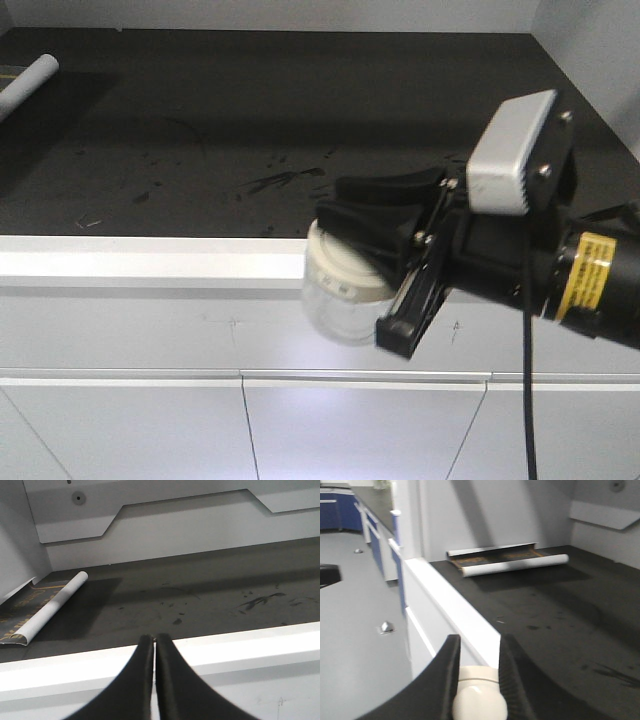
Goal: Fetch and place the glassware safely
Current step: 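Close the right gripper on the jar lid and lift it out, then hold the jar raised in the right gripper near the hood edge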
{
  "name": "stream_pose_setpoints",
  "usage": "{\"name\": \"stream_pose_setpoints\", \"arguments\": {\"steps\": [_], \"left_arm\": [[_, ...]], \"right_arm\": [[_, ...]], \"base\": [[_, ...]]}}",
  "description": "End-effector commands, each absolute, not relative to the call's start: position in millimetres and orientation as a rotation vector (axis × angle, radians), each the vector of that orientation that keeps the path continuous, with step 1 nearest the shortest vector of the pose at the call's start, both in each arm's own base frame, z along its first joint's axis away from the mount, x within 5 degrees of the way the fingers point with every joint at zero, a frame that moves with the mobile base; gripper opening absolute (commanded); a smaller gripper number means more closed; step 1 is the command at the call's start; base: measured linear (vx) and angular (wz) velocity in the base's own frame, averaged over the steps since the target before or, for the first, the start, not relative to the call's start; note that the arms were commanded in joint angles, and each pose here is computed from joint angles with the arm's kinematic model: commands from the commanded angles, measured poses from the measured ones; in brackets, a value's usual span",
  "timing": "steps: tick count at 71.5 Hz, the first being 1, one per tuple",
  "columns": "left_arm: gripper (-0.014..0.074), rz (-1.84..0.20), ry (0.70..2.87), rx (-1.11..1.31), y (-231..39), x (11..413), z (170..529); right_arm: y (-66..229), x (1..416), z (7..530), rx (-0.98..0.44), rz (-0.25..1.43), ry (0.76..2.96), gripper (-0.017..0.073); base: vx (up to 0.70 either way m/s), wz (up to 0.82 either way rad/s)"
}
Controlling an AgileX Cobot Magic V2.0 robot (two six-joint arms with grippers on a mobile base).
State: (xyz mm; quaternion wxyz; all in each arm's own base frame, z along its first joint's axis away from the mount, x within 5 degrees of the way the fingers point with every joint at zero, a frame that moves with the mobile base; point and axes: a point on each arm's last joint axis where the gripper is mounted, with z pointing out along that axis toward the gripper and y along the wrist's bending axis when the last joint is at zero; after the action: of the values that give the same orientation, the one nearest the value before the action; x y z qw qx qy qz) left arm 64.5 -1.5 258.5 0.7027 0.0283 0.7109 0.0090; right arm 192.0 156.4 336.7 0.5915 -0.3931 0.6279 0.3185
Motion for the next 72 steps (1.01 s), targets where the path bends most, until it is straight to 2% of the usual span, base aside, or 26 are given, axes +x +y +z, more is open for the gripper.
{"name": "stream_pose_setpoints", "arguments": {"steps": [1, 19, 72], "left_arm": [[-0.0007, 0.005, 1.497, 0.051, -1.9, 64.5, 273.7], [-0.0007, 0.005, 1.497, 0.051, -1.9, 64.5, 273.7], [-0.0007, 0.005, 1.497, 0.051, -1.9, 64.5, 273.7]], "right_arm": [[164.0, 181.0, 354.3, -0.905, 0.791, 1.394, -0.0001], [181.1, 164.6, 353.7, -0.961, 0.871, 1.380, -0.0001], [181.5, 164.0, 353.9, -0.965, 0.874, 1.377, -0.0001]], "base": [[0.00, 0.00], [0.00, 0.00], [0.00, 0.00]]}}
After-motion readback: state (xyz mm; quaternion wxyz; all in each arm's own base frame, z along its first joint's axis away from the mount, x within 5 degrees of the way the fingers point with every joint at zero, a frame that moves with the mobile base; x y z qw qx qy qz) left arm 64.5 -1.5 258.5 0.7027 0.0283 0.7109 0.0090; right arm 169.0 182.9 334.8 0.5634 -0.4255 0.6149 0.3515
